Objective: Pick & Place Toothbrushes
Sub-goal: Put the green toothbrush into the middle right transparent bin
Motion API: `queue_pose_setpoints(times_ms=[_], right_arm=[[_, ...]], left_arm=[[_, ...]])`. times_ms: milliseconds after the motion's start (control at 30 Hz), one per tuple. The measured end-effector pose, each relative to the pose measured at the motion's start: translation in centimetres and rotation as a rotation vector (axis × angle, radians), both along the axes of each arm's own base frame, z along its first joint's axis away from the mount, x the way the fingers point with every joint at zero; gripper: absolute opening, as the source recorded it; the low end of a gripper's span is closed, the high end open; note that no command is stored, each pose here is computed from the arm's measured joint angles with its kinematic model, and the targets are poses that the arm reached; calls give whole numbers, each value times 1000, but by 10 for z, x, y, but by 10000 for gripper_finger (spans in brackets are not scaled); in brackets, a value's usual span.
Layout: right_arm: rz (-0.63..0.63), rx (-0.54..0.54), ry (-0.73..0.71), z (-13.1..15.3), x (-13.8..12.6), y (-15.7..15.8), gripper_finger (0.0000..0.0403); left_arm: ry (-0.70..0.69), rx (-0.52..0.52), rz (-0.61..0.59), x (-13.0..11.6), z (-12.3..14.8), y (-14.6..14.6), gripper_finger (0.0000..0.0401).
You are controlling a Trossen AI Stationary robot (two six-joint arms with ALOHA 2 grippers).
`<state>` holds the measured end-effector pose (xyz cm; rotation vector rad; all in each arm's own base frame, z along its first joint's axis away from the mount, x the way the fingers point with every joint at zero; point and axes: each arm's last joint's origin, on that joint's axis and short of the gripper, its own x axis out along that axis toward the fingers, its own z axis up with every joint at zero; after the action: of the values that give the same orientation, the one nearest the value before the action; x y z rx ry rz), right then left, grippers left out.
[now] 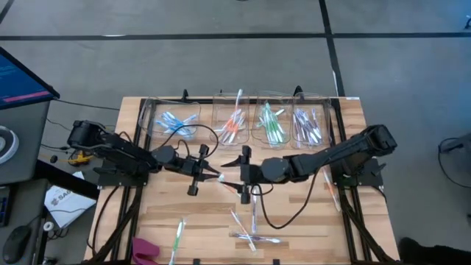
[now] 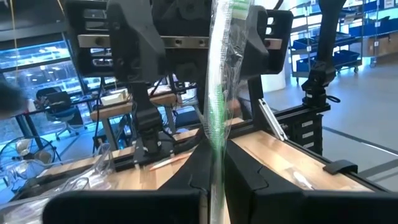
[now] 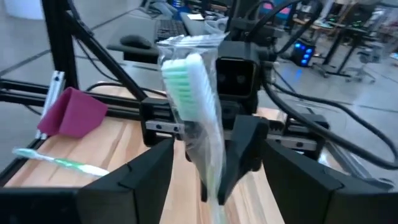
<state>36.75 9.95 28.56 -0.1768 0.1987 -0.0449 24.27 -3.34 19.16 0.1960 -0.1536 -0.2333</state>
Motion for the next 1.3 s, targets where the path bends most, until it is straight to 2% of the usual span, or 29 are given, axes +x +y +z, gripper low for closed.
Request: queue_pose_setpoints(times_ms=[167, 333, 567, 800, 1300], right_arm=[[58, 16, 2, 0, 3, -9, 234], [125, 40, -14, -7, 13, -19, 203], [183, -33, 30, -33, 35, -18, 110], [185, -61, 23, -31, 41, -16, 15], [198, -102, 7, -30, 40, -7, 6]], left_arm=[[0, 0, 0, 0, 0, 0, 9], [2, -2, 15, 1, 0, 4, 9], [20, -1, 20, 1, -2, 7, 9], [22, 1, 9, 1, -2, 6, 10], [25, 5, -10, 1, -2, 6, 10]])
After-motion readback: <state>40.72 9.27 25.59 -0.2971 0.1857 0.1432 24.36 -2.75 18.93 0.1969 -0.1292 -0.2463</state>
